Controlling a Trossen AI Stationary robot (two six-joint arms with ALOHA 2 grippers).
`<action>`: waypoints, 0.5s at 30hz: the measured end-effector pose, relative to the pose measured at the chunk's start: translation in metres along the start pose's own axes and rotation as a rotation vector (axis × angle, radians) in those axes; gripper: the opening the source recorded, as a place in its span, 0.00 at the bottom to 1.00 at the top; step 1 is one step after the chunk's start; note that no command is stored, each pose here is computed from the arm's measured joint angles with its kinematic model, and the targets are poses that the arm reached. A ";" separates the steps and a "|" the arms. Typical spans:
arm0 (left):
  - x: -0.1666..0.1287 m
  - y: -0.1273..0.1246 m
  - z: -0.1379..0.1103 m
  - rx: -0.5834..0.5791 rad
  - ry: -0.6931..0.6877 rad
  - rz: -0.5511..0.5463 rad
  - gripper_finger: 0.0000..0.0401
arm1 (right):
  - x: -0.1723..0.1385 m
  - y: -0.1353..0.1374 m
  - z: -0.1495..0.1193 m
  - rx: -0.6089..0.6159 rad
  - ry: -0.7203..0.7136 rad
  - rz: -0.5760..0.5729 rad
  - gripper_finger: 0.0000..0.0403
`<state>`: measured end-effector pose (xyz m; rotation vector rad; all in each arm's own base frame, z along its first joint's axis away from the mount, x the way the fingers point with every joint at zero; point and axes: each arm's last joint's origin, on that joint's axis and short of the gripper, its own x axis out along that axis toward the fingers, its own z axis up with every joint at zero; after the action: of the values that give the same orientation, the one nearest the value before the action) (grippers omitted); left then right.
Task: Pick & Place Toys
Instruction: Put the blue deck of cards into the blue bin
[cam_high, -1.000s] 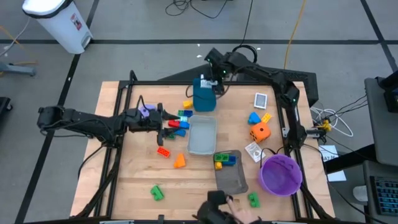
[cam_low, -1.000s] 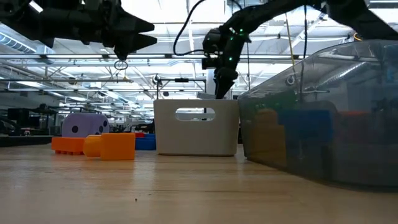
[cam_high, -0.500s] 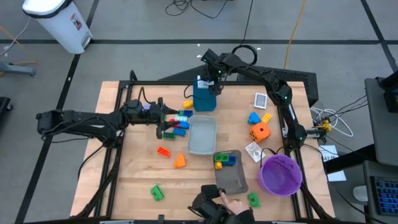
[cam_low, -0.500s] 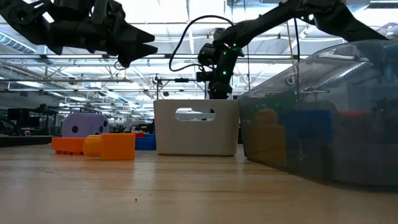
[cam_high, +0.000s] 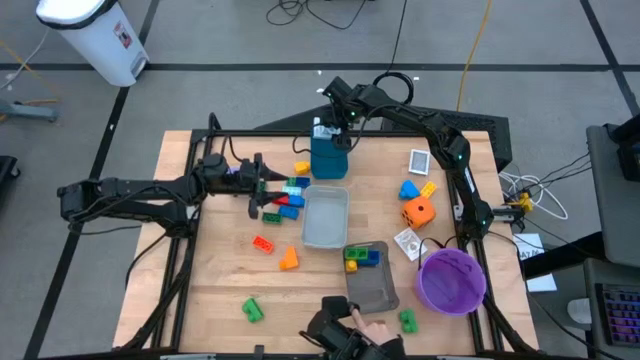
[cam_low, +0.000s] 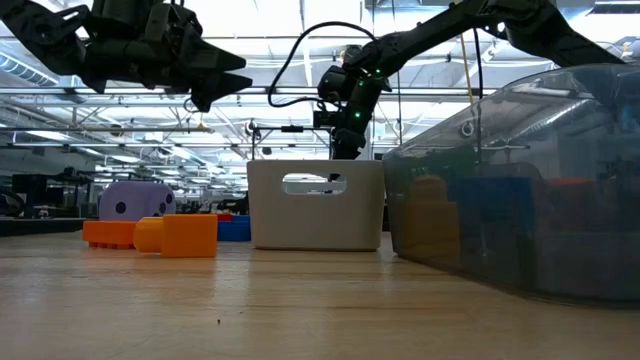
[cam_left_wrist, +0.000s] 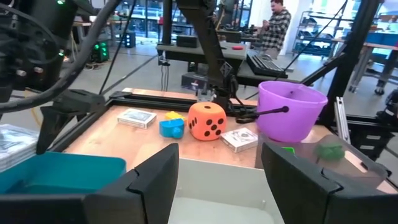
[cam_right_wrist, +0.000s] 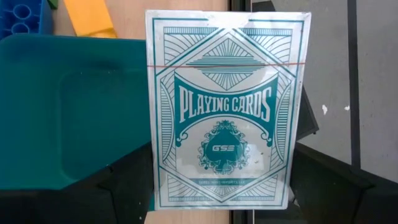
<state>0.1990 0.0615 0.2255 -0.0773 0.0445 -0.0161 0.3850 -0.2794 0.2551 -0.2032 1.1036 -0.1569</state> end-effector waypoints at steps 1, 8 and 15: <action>0.000 0.001 0.000 -0.003 0.002 0.003 0.59 | 0.001 0.000 -0.001 0.000 0.003 0.000 0.76; -0.004 0.013 -0.004 -0.037 0.034 0.150 0.59 | -0.008 0.008 0.005 -0.018 -0.009 0.001 0.76; -0.001 0.030 0.015 0.088 0.088 0.225 0.59 | -0.030 0.038 0.027 -0.085 -0.048 0.020 0.76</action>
<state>0.1994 0.0924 0.2379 0.0165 0.1397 0.2036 0.3966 -0.2339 0.2835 -0.2702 1.0654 -0.0866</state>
